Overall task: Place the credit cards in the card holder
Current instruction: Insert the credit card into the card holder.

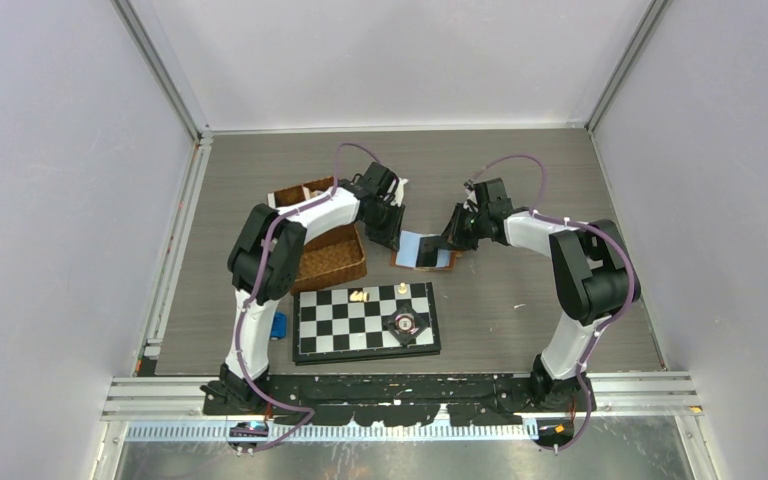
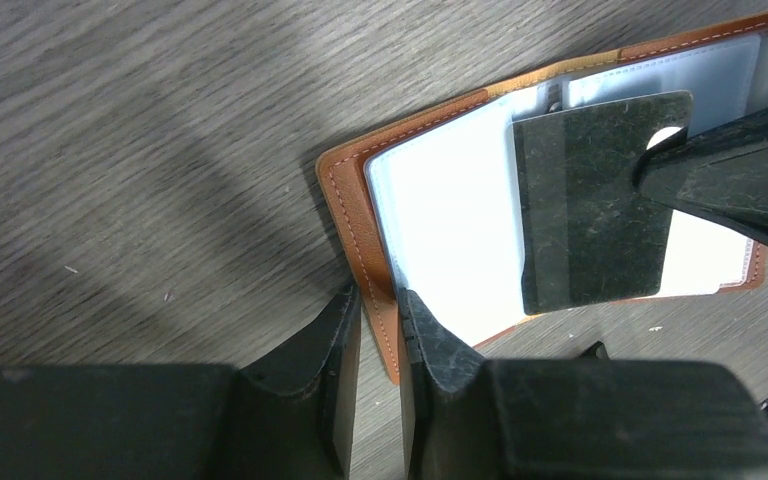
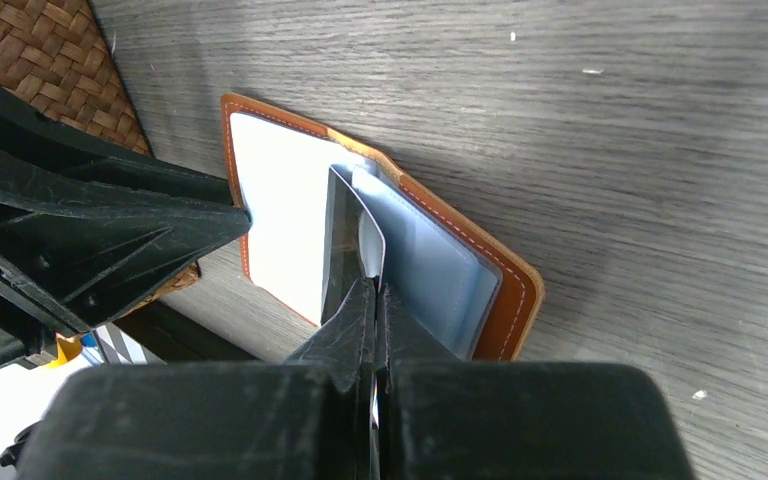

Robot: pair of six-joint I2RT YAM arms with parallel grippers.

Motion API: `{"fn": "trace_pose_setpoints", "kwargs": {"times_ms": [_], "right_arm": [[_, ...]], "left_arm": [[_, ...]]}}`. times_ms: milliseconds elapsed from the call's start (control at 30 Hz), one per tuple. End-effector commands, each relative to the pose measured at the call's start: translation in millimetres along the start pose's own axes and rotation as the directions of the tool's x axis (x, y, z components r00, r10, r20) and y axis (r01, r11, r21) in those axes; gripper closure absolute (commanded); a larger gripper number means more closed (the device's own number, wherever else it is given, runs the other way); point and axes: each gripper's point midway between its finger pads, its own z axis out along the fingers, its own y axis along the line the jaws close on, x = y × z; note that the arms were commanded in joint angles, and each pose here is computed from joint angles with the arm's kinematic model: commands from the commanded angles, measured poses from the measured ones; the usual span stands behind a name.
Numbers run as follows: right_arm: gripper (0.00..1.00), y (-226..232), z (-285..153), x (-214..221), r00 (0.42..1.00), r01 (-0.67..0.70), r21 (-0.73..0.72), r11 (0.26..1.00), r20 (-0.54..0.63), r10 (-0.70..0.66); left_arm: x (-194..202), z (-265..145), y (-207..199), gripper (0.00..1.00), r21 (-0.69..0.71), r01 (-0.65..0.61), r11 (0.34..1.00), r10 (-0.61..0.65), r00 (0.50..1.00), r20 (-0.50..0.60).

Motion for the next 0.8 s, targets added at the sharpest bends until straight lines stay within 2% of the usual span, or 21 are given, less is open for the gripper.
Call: {"fn": "trace_pose_setpoints", "kwargs": {"times_ms": [0,767], "right_arm": [[1.00,-8.2,6.1,-12.9,0.998,0.010,0.037,0.999,0.055,-0.012],[1.00,-6.4,21.2,3.8,0.999,-0.045,-0.009,0.999,-0.027,0.044]], "left_arm": [[2.9,7.4,8.6,0.80,-0.029,-0.013,0.999,0.013,1.000,-0.022],[-0.5,5.6,7.8,0.86,-0.033,-0.013,0.999,0.012,1.000,-0.017]]}}
